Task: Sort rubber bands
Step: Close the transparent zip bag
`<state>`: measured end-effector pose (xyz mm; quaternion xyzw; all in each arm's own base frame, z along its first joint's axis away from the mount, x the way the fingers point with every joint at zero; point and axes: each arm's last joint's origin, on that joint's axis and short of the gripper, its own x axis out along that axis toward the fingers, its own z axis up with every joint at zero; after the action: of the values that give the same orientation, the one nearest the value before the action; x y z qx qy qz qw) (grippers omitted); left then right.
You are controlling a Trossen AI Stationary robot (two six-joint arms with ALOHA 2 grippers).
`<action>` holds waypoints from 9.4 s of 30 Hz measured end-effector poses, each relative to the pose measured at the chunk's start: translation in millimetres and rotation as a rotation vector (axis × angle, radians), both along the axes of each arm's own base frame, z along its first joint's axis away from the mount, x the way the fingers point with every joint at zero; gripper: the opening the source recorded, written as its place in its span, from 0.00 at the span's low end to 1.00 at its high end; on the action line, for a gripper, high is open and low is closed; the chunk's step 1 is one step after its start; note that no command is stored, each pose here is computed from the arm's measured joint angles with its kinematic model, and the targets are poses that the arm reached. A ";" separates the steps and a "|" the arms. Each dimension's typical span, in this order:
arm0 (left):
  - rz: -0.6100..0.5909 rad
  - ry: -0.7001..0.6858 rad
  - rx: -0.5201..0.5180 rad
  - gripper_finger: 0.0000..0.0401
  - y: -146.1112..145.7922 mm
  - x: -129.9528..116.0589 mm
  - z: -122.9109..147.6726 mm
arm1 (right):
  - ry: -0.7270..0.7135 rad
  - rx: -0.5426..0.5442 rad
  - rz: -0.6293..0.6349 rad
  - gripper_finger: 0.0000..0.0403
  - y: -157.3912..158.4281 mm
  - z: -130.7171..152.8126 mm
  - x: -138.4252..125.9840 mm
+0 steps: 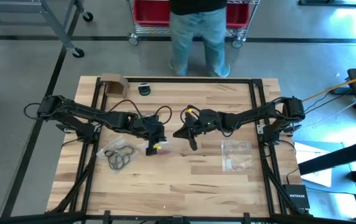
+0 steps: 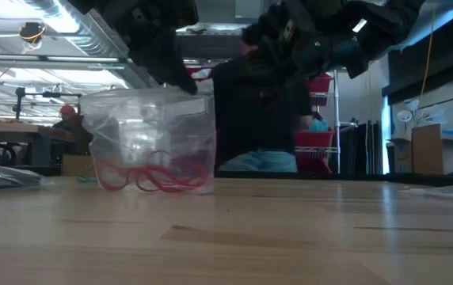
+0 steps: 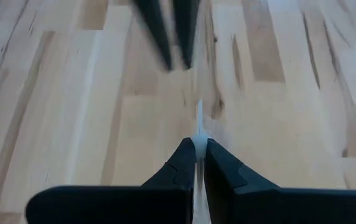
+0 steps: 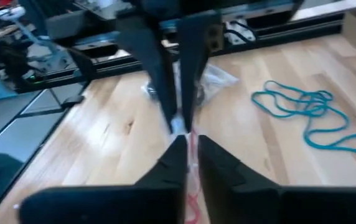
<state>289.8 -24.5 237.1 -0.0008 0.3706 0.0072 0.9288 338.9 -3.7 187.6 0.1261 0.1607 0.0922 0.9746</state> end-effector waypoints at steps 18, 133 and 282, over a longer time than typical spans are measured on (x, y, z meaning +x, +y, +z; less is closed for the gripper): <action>0.073 -0.063 -0.059 0.01 4.1 4.3 4.5 | -0.014 -0.027 0.000 0.30 8.1 -1.3 1.4; 0.074 -0.085 -0.056 0.04 -0.4 5.2 6.1 | 0.028 -0.034 0.002 0.28 5.4 -1.4 13.0; 0.103 -0.116 -0.076 0.04 -6.0 5.0 9.6 | 0.025 -0.002 -0.025 0.13 7.5 11.4 9.1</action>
<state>294.8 -30.4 246.7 -0.0555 0.3156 0.0407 0.9464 348.0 3.8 199.0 0.1281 0.1712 0.0783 0.9737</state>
